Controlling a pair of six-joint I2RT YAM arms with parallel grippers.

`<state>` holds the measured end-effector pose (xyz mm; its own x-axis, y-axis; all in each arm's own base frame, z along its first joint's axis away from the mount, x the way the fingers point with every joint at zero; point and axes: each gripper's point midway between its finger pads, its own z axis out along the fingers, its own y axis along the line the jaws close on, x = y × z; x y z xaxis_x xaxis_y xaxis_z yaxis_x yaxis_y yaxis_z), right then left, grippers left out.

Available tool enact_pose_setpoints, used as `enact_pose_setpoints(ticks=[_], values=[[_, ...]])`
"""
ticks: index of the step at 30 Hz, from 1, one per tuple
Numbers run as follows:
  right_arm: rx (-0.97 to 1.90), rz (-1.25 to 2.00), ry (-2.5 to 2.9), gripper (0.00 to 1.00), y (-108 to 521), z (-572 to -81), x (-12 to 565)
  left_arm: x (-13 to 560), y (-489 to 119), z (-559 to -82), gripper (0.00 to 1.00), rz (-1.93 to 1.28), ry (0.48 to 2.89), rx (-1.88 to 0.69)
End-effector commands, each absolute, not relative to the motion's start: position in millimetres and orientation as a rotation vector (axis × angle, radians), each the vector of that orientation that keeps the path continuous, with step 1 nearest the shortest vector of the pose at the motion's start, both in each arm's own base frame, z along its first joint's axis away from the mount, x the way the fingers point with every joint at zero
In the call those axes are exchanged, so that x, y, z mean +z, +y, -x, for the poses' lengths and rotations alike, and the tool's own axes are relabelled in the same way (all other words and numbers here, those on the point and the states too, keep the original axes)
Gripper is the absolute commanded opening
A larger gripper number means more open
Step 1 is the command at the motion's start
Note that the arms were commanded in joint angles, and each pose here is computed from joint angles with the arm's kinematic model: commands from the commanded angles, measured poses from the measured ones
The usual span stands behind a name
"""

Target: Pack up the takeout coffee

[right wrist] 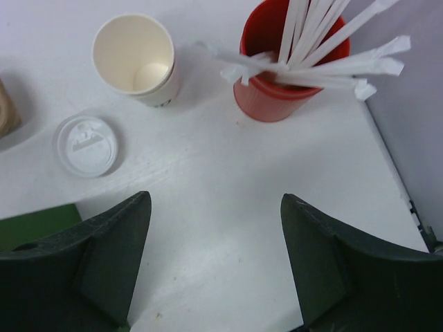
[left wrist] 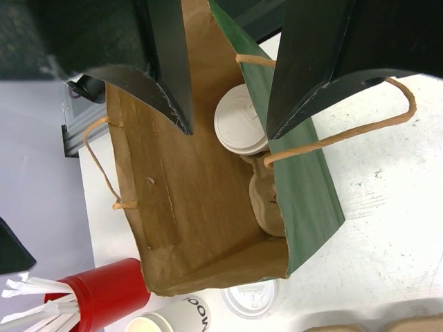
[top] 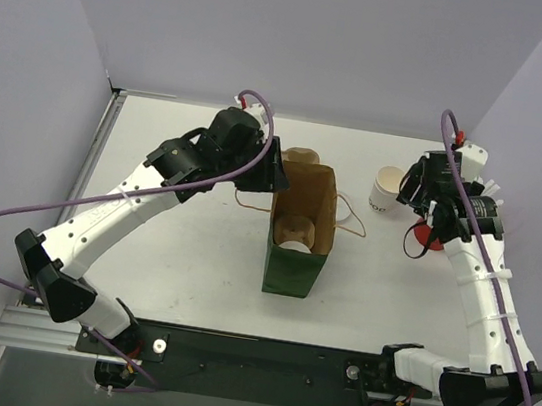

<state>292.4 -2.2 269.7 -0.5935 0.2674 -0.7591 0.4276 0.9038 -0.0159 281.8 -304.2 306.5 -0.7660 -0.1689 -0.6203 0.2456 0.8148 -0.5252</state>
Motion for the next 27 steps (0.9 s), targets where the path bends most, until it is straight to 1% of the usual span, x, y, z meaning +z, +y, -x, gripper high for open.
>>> enact_pose_setpoints(ticks=[1,3,4,7,10,12,18,24,25,27], values=[[-0.380,-0.444,2.036,0.68,-27.4,-334.1,289.3,346.2,-303.4,-280.6,0.56,-0.104,2.184,-0.892],[-0.408,-0.396,2.003,0.66,-31.7,-348.0,290.9,347.9,-299.5,-283.1,0.56,-0.096,2.177,-0.890],[-0.428,-0.380,2.012,0.62,-32.5,-355.2,286.3,352.3,-297.6,-282.2,0.56,-0.096,2.163,-0.897],[-0.473,-0.342,1.992,0.58,-37.5,-375.7,288.0,355.7,-293.5,-284.3,0.56,-0.088,2.150,-0.908],[-0.540,-0.300,2.009,0.55,-41.9,-393.6,287.3,358.7,-290.4,-284.6,0.57,-0.088,2.143,-0.910],[-0.608,-0.283,2.026,0.55,-48.0,-398.6,283.4,359.1,-287.2,-286.9,0.56,-0.082,2.143,-0.905],[-0.656,-0.275,2.036,0.54,-58.4,-406.0,281.5,361.5,-280.8,-288.2,0.56,-0.076,2.136,-0.904],[-0.749,-0.252,2.045,0.47,-68.0,-400.5,278.0,360.1,-281.4,-289.1,0.57,-0.077,2.137,-0.916],[-0.752,-0.248,2.047,0.43,-68.0,-400.9,276.7,359.6,-281.8,-290.2,0.57,-0.077,2.137,-0.917],[-0.753,-0.243,2.052,0.40,-68.3,-401.4,274.1,360.1,-282.7,-290.5,0.57,-0.078,2.135,-0.924]])
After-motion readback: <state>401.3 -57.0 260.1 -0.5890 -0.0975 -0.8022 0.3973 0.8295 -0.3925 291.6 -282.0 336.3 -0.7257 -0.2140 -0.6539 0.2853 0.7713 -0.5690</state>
